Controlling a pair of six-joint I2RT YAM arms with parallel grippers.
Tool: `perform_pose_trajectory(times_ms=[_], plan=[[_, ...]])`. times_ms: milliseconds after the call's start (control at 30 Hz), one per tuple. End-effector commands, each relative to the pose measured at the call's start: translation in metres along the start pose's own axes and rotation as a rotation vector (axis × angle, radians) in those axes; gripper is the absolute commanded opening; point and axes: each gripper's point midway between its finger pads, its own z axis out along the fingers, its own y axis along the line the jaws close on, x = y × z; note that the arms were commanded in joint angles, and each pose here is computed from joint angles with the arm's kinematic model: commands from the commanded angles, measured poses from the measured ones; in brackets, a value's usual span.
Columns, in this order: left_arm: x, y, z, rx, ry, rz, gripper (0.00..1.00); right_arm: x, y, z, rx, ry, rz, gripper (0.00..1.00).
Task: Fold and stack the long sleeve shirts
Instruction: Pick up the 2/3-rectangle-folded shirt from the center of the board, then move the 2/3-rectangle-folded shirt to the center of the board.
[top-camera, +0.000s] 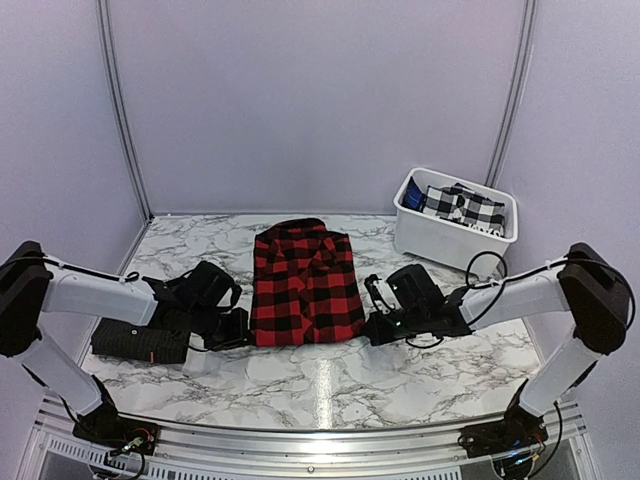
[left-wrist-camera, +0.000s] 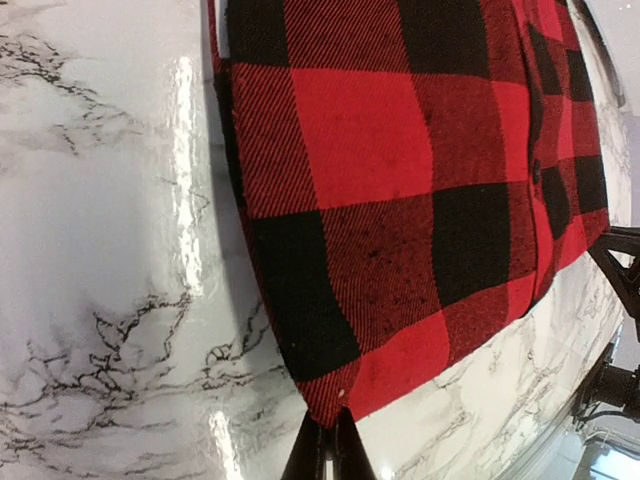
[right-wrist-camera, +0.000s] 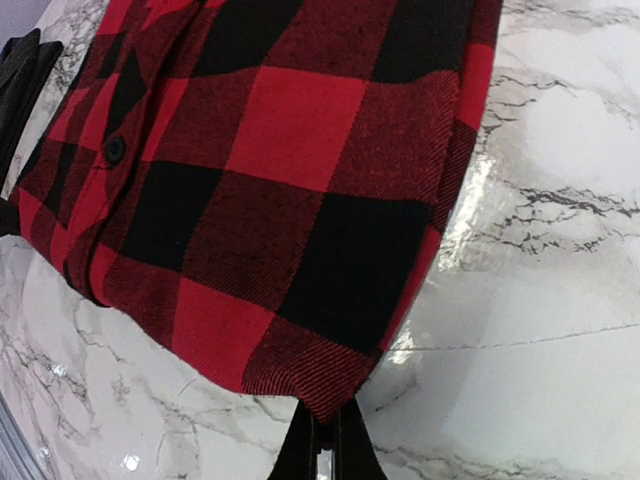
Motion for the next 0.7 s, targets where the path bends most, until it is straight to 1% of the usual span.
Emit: perform_pose_trajectory(times_ms=[0, 233, 333, 400, 433, 500, 533, 600, 667], plan=[[0.01, 0.002, -0.026, -0.003, -0.036, 0.016, 0.0, 0.006, 0.025, -0.024, -0.042, -0.023, -0.009, 0.0], [0.031, -0.01, -0.071, 0.038, -0.104, 0.058, 0.0, 0.016, 0.063, -0.066, -0.096, -0.046, -0.018, 0.0], [0.024, -0.021, -0.094, 0.067, -0.155, 0.07, 0.0, -0.002, 0.084, -0.086, -0.154, -0.092, -0.004, 0.0], [0.004, -0.027, -0.111, 0.036, -0.237, 0.092, 0.0, -0.027, 0.097, -0.098, -0.18, -0.148, -0.008, 0.0], [-0.012, -0.037, -0.121, 0.028, -0.279, 0.109, 0.0, -0.044, 0.102, -0.101, -0.175, -0.174, -0.024, 0.0], [-0.045, -0.042, -0.128, -0.002, -0.324, 0.109, 0.0, -0.082, 0.1, -0.1, -0.154, -0.219, -0.023, 0.0], [-0.066, -0.04, -0.128, -0.006, -0.33, 0.088, 0.0, -0.097, 0.095, -0.089, -0.14, -0.221, -0.023, 0.0], [-0.109, -0.038, -0.121, -0.023, -0.355, 0.085, 0.0, -0.139, 0.085, -0.074, -0.125, -0.283, -0.025, 0.0], [-0.152, -0.032, -0.103, -0.038, -0.361, 0.092, 0.0, -0.176, 0.058, -0.048, -0.074, -0.322, 0.0, 0.0]])
